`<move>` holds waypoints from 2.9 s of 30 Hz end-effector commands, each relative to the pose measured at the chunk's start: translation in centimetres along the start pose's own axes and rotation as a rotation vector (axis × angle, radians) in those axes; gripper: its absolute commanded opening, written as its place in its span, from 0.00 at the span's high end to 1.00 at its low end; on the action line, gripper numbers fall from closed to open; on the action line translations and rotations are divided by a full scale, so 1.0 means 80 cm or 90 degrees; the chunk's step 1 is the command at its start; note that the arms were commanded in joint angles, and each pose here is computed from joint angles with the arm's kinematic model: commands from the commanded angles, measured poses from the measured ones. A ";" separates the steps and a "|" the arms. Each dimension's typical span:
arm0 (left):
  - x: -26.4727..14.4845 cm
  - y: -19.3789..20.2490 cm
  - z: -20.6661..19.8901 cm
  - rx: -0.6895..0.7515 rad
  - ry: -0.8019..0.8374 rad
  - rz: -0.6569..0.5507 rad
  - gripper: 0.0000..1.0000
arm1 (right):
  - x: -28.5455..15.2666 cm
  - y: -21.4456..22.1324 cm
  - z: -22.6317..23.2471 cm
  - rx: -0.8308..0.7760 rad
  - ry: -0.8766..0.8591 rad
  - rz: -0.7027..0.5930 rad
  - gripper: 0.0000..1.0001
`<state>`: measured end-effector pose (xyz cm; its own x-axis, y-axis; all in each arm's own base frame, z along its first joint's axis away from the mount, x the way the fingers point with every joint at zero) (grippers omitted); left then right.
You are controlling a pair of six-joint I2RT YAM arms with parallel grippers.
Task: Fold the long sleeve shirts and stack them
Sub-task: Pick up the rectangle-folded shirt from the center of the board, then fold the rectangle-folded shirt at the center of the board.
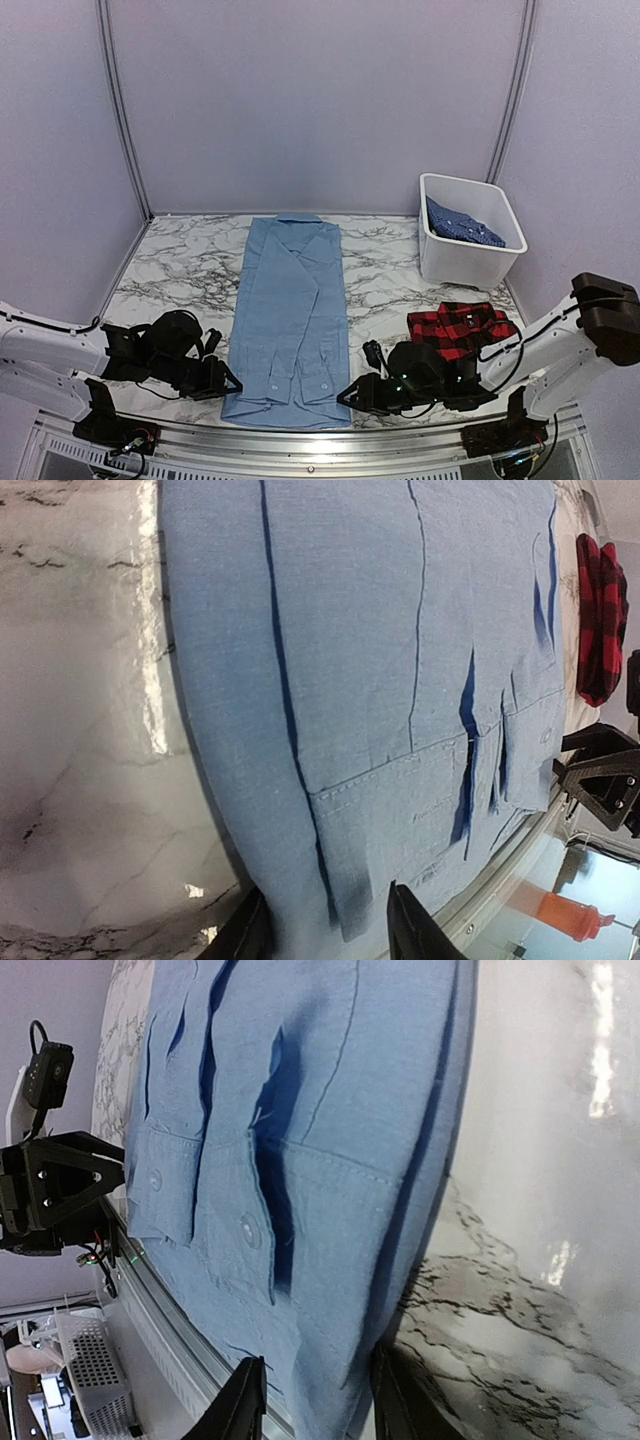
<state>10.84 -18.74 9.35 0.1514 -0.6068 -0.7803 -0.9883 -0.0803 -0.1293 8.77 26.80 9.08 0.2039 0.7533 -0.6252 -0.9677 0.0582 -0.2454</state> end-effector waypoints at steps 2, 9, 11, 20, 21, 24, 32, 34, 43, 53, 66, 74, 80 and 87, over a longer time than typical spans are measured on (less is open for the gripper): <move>-0.005 0.029 0.049 -0.022 -0.138 0.071 0.57 | -0.014 -0.007 -0.012 0.014 0.025 -0.032 0.64; -0.007 0.033 0.055 -0.028 -0.154 0.078 0.51 | -0.002 -0.006 -0.014 0.007 0.028 -0.009 0.63; -0.005 0.033 0.053 -0.025 -0.157 0.081 0.50 | 0.003 -0.006 -0.014 0.006 0.027 -0.004 0.63; 0.006 0.035 0.050 -0.034 -0.160 0.096 0.56 | 0.005 -0.007 -0.016 0.012 0.024 -0.010 0.65; 0.007 0.035 0.050 -0.036 -0.159 0.097 0.58 | 0.005 -0.007 -0.016 0.012 0.024 -0.010 0.65; 0.011 0.034 0.047 -0.040 -0.154 0.097 0.65 | 0.006 -0.008 -0.015 0.013 0.024 -0.011 0.66; 0.008 0.027 0.033 -0.056 -0.114 0.071 0.86 | 0.005 -0.013 -0.004 0.003 0.015 -0.015 0.74; 0.005 0.025 0.027 -0.058 -0.097 0.063 0.89 | 0.005 -0.016 0.003 -0.005 0.014 -0.015 0.80; -0.015 0.010 -0.009 -0.055 -0.016 0.017 0.98 | 0.003 -0.027 0.030 -0.030 0.003 -0.020 1.00; -0.038 -0.014 -0.042 -0.040 0.017 -0.032 1.00 | -0.019 -0.063 0.062 -0.038 -0.027 -0.071 1.00; -0.052 -0.130 -0.066 -0.044 0.018 -0.107 1.00 | -0.005 -0.179 0.074 -0.054 -0.022 -0.128 1.00; -0.038 -0.215 -0.071 -0.051 0.000 -0.131 1.00 | 0.012 -0.261 0.059 -0.051 -0.009 -0.160 1.00; -0.011 -0.260 -0.070 -0.058 -0.016 -0.124 1.00 | 0.021 -0.300 0.043 -0.041 -0.003 -0.176 1.00; 0.006 -0.285 -0.065 -0.069 -0.044 -0.140 1.00 | 0.040 -0.317 0.024 -0.033 0.002 -0.174 1.00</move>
<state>32.44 -21.37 15.02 0.3442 -0.5349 -0.7717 -0.9324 -0.2910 -0.2142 32.29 28.55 14.34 0.4481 0.6938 -0.5638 -0.8802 0.2319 -0.4142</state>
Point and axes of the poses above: each gripper's point midway between its finger pads, its own x axis out along the fingers, its own z axis along the line the jaws close on, y = z × x, the point moved 9 cm from there along -x, back along the fingers, and after that the axes turned 1 degree about -x, right-handed, at the moved point
